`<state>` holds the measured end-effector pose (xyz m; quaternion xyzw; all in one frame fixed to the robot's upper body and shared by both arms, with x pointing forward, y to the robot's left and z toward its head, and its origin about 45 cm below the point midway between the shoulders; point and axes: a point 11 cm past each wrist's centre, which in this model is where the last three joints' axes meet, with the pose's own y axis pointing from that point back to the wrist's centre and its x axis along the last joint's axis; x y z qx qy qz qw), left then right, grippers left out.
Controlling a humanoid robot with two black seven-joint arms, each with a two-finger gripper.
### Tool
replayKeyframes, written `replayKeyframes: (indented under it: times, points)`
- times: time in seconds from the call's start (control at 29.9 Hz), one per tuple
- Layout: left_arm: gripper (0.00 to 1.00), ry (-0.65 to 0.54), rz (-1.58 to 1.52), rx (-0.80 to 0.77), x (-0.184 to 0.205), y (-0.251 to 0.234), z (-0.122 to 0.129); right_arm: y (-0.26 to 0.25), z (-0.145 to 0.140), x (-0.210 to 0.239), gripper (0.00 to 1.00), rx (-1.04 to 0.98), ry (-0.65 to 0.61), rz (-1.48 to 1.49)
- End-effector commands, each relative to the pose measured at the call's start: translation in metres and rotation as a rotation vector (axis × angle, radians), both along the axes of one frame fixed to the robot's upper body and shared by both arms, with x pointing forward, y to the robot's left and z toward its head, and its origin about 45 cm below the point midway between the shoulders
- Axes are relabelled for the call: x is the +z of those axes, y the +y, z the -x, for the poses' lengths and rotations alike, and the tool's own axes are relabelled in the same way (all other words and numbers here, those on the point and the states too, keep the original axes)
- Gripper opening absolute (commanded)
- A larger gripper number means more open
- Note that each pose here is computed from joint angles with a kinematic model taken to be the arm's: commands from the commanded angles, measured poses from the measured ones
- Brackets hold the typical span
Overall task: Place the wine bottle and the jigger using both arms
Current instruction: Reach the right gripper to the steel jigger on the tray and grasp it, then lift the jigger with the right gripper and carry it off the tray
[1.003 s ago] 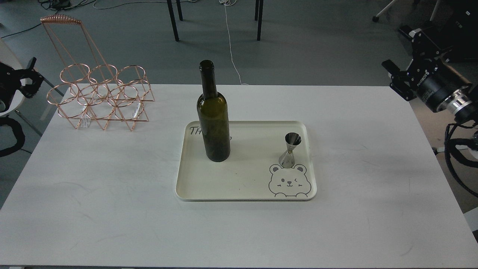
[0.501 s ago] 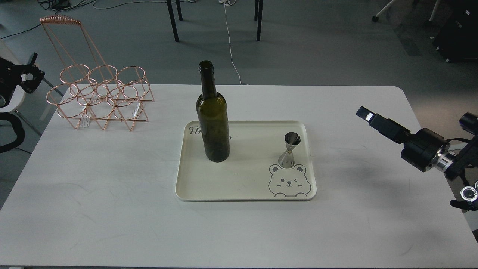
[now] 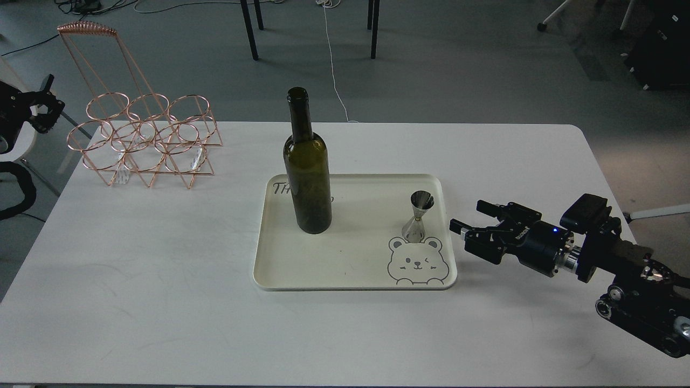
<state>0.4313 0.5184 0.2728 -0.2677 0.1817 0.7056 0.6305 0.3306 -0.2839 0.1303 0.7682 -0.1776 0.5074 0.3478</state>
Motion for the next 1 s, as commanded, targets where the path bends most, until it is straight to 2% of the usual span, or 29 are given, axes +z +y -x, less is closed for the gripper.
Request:
replayKeyframes:
  times: [0.0, 0.2, 0.3, 0.43, 0.57, 0.74, 0.87, 0.97]
  points:
    - [0.99, -0.002, 0.000, 0.002, 0.001, 0.001, 0.000, 0.021, -0.011, -0.010, 0.79, 0.058, -0.002, 0.044]
    - [0.98, -0.002, -0.002, 0.005, 0.002, 0.002, 0.001, 0.050, -0.024, -0.016, 0.77, 0.107, -0.017, 0.062]
    - [0.98, -0.001, -0.002, 0.005, 0.001, 0.003, 0.001, 0.062, -0.031, -0.015, 0.72, 0.129, -0.029, 0.072]
    - [0.99, -0.002, -0.004, 0.006, 0.002, 0.003, 0.001, 0.069, -0.030, -0.018, 0.56, 0.151, -0.024, 0.082]
    - [0.99, -0.002, -0.005, 0.009, 0.002, 0.004, 0.001, 0.065, -0.036, -0.018, 0.32, 0.139, -0.031, 0.100]
    - [0.99, -0.002, -0.005, 0.010, 0.002, 0.005, 0.002, 0.067, -0.037, -0.017, 0.15, 0.143, -0.037, 0.098]
    - [0.98, -0.002, -0.005, 0.010, 0.002, 0.005, 0.002, 0.069, -0.042, -0.010, 0.03, 0.149, -0.054, 0.097]
    - [0.99, -0.003, -0.006, 0.011, 0.003, 0.005, 0.001, 0.066, -0.046, -0.002, 0.01, 0.144, -0.080, 0.094]
